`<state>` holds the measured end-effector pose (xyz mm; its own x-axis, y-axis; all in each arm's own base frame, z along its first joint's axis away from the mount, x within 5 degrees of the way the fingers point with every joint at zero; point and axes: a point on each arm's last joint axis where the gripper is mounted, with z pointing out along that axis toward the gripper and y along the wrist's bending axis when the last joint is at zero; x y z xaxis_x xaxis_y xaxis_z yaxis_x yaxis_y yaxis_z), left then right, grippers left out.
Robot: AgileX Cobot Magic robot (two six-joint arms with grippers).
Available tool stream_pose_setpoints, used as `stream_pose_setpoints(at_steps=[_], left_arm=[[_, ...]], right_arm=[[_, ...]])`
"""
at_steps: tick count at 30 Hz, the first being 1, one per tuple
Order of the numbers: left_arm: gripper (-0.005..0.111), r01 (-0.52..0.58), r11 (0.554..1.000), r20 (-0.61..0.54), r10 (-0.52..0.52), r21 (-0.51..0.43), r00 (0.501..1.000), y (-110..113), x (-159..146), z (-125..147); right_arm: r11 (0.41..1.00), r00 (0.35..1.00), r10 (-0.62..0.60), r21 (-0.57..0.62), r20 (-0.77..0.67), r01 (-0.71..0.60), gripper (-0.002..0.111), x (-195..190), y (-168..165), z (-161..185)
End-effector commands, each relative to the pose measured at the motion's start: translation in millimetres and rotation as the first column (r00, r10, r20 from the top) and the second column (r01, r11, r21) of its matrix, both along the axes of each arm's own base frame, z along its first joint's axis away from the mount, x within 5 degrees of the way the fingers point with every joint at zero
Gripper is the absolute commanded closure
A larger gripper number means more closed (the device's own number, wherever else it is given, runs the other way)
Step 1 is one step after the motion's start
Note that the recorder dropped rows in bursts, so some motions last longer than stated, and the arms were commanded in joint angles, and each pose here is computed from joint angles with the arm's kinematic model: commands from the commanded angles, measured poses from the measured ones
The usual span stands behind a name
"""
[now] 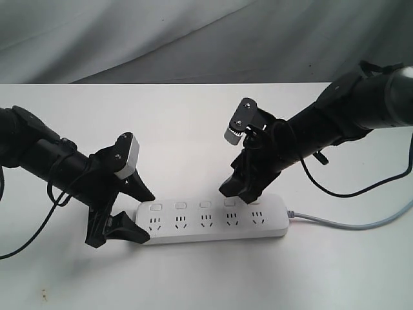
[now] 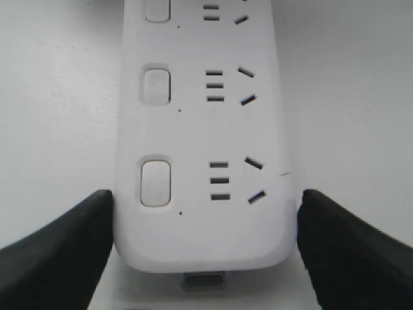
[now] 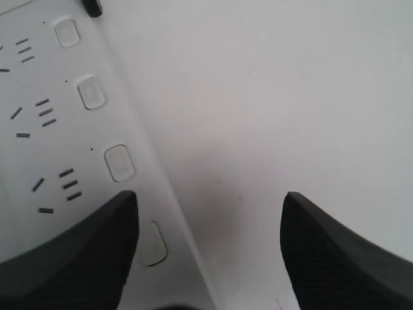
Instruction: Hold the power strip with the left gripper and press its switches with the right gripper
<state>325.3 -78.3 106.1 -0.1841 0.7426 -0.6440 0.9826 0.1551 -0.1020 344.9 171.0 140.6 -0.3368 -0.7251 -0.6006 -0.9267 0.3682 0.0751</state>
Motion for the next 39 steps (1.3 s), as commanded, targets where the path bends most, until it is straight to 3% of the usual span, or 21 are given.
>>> stream_pose_setpoints(at_steps=[1, 25, 39], left_arm=[[0.062, 0.003, 1.000, 0.009, -0.003, -0.008, 1.000, -2.1, 1.7, 1.4], [0.062, 0.003, 1.000, 0.009, -0.003, -0.008, 1.000, -2.1, 1.7, 1.4], [0.062, 0.003, 1.000, 0.009, -0.003, -0.008, 1.000, -2.1, 1.7, 1.4]], right_arm=[[1.000, 1.000, 0.002, -0.019, -0.009, -0.002, 0.049, -2.2, -4.2, -2.1], [0.998, 0.999, -0.046, -0.044, 0.022, 0.047, 0.049, -3.1, -8.2, -11.0], [0.998, 0.999, -0.035, -0.060, -0.031, 0.033, 0.049, -4.9, -6.5, -29.7]])
